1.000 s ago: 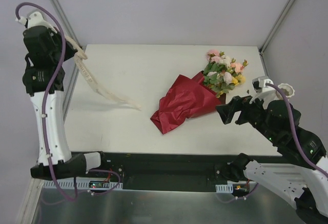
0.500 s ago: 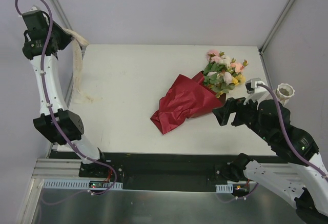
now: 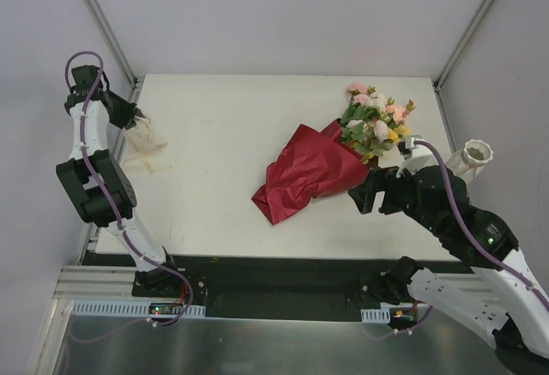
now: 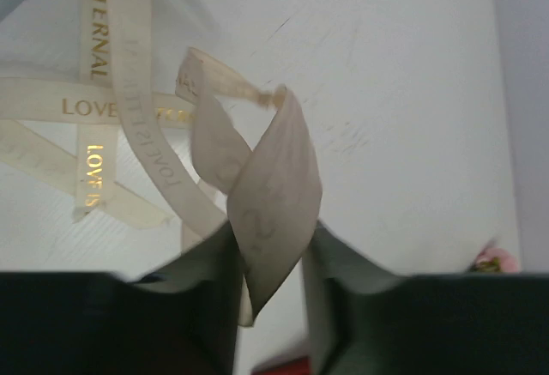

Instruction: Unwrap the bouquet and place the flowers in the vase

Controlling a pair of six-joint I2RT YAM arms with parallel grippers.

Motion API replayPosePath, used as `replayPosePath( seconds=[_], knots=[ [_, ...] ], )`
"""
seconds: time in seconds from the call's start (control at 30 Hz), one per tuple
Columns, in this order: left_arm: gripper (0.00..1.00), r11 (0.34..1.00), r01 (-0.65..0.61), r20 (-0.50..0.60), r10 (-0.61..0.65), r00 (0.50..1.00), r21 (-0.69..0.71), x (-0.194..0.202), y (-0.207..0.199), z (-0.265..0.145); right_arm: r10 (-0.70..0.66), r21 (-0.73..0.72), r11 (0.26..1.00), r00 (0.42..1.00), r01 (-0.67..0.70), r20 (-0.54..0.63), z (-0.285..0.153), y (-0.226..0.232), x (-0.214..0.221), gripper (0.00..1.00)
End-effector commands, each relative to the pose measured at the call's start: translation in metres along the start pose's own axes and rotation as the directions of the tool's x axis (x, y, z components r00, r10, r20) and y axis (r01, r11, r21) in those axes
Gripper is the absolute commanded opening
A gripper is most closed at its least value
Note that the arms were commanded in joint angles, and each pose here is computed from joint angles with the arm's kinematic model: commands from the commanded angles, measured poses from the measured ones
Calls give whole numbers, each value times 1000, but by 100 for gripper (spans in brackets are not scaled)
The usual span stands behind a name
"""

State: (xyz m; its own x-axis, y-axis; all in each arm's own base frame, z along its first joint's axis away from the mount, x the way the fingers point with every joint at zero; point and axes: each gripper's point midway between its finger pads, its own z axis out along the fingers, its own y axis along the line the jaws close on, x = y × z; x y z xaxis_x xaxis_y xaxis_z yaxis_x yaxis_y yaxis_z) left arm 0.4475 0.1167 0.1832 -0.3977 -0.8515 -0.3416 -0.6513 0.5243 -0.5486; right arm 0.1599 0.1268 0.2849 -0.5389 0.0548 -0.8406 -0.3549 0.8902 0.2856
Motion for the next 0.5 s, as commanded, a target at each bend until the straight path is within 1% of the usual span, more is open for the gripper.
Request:
replayPosePath(
  seconds=[0.0,0.03,0.07,0.13,0.2,0.23,0.3,0.33,0.4,0.43,0.47],
  knots=[
    [43,996,90,-8,-90,996,-11,6,10,7,19,9,1000,998,-18,-66,15,4,9,91],
    [51,995,95,-5,-95,995,-11,6,12,6,18,9,1000,996,-17,-83,18,5,12,91],
    [61,996,88,2,-88,996,0,6,10,2,18,10,1000,995,-17,-97,21,6,14,92],
    [70,997,77,4,-77,997,11,9,8,-1,17,12,1000,989,-16,-145,29,8,22,92],
    [73,997,66,9,-66,998,38,10,3,-11,20,22,1000,982,-16,-187,39,9,30,92],
    [73,997,66,-2,-66,998,36,17,6,-12,23,21,1000,981,-19,-195,43,10,31,92],
    [73,995,44,6,-44,999,85,22,-1,-25,30,25,999,973,-25,-230,51,13,37,92],
    [73,996,41,-18,-40,999,85,34,5,-24,34,23,999,971,-29,-237,54,14,39,91],
    [72,982,-34,-14,37,999,186,51,-17,-37,51,36,998,964,-43,-260,60,14,44,92],
    [72,963,-53,-94,80,992,263,80,-24,-36,59,38,998,965,-50,-256,62,15,45,92],
    [71,927,-100,-104,147,984,360,97,-42,-46,66,45,997,965,-56,-255,65,14,45,91]
  ],
)
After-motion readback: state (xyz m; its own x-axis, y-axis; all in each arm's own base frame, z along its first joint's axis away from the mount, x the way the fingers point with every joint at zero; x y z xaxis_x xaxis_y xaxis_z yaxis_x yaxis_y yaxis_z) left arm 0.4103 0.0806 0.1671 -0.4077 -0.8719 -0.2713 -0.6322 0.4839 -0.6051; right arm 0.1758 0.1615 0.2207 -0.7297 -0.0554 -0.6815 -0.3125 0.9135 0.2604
